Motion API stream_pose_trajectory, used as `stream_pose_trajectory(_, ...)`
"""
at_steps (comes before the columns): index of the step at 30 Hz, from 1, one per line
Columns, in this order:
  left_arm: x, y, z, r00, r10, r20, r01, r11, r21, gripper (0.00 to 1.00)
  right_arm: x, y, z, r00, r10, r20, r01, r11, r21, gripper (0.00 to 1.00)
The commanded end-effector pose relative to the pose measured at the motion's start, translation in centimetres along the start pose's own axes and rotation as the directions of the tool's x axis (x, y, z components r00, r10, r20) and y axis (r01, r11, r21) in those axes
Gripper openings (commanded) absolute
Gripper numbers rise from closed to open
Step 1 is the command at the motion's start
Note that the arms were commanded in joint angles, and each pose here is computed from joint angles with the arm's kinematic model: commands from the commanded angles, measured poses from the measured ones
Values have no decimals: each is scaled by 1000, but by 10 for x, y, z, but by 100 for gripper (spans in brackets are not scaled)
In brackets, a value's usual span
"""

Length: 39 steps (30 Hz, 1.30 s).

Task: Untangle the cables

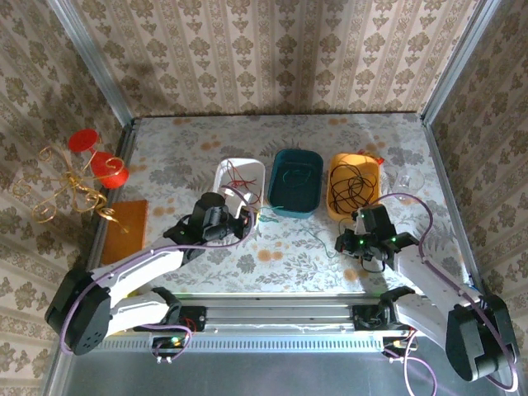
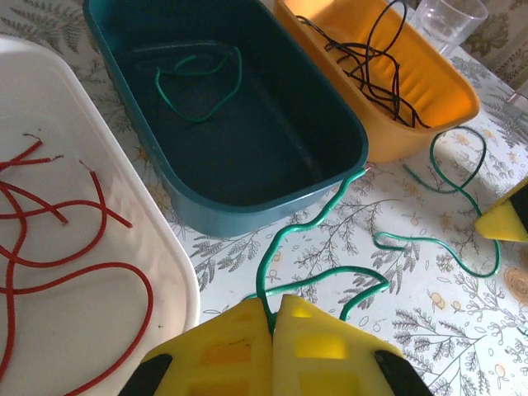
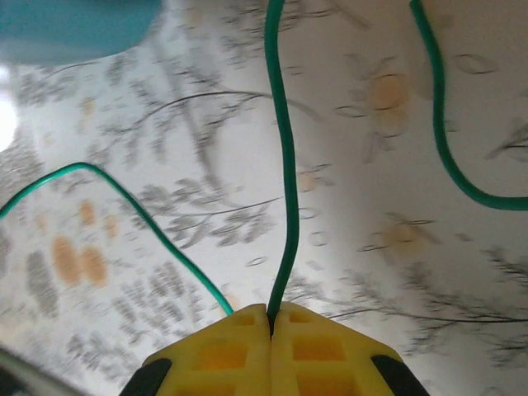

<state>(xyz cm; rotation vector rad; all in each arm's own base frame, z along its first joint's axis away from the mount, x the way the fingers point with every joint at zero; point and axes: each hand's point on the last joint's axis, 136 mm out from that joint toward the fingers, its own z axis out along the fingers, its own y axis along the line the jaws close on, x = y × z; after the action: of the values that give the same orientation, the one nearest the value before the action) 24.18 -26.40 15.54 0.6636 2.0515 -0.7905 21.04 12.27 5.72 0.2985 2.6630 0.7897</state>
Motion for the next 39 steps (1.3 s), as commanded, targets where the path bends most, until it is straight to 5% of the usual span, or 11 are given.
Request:
stream_pose_trajectory(1,-6,8,-4,999,-30,45,31,999,-32,0,7,44,-12,995,-95,-30,88,978,-187,7)
stream_pose_trajectory(8,-18,22,-10,989,-78,129,89,993,-83,0,13,96,-27,977,-208,-44,184,930,-318,8)
stream_pose_trajectory(16,-21,53,-29,981,-78,178,124,956,-265,0,-80,100,-9,985,-149,88,158,983,-99,8)
stream_pose_trajectory(24,-21,49,-38,983,-78,169,121,957,-262,0,-145,100,47,989,-148,0,148,985,89,10)
stream_pose_trajectory(31,-26,36,-36,985,-69,157,101,973,-207,0,-164,94,42,989,-148,24,140,969,203,49)
stream_pose_trajectory(35,-30,31,-30,983,-85,165,114,978,-173,0,-152,112,21,974,-221,43,213,968,134,53)
stream_pose_trajectory(39,-38,25,-20,974,-122,191,146,983,-115,0,-101,157,17,943,-331,-13,328,938,-113,53)
